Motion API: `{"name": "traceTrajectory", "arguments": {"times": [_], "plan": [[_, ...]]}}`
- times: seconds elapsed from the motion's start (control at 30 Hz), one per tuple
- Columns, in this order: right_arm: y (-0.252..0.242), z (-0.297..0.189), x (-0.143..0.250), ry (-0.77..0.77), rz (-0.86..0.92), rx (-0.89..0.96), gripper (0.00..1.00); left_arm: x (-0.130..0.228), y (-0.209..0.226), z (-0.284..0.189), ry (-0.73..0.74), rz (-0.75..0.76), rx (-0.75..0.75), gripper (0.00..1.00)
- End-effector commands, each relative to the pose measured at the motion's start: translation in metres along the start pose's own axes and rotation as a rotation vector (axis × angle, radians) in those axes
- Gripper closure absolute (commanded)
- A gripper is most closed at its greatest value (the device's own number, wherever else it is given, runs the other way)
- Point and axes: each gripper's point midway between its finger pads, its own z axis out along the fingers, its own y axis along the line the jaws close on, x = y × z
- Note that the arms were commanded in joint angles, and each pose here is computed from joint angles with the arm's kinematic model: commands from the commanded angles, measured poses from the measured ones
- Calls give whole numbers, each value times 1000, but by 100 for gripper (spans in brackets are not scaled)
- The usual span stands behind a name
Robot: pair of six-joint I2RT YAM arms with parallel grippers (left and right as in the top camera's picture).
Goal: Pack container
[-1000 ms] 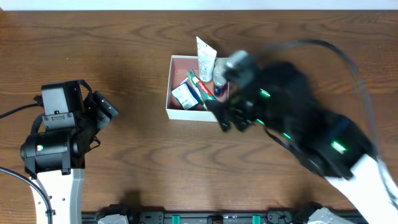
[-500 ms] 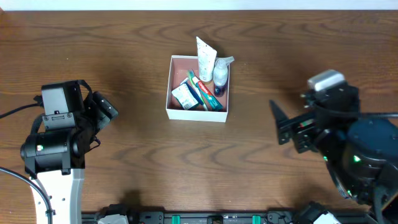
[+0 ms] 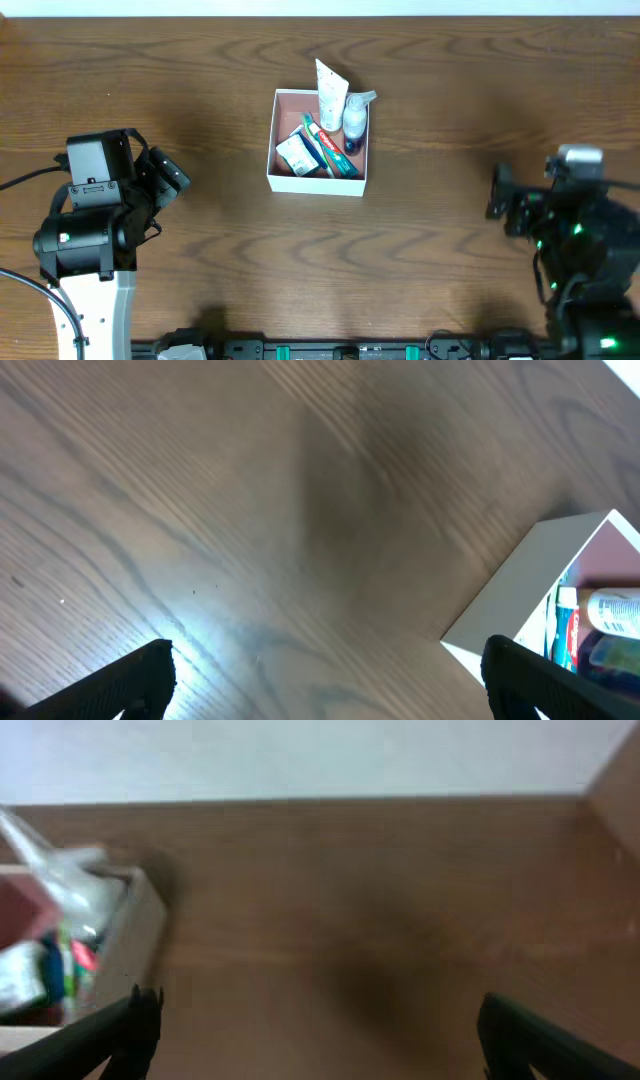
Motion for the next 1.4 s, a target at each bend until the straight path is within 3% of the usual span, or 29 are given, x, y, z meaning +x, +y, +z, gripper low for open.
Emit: {"name": "traceTrajectory", "arguments": {"times": [0.0,0.23,0.53,0.8,1.37], "plan": [[-1,3,34,-6,37,-32,1,-1,4,1,-4,15,-23,2],[-8,10,94,-31,38,-9,1,-1,4,1,-4,15,-23,2],[-11,28,145,12,39,-6,1,-1,4,1,-4,15,-23,2],[-12,36,165,37,39,-4,1,-1,4,1,-4,15,-23,2],[-12,36,165,39,39,-4,1,-1,4,1,-4,15,-23,2]]}}
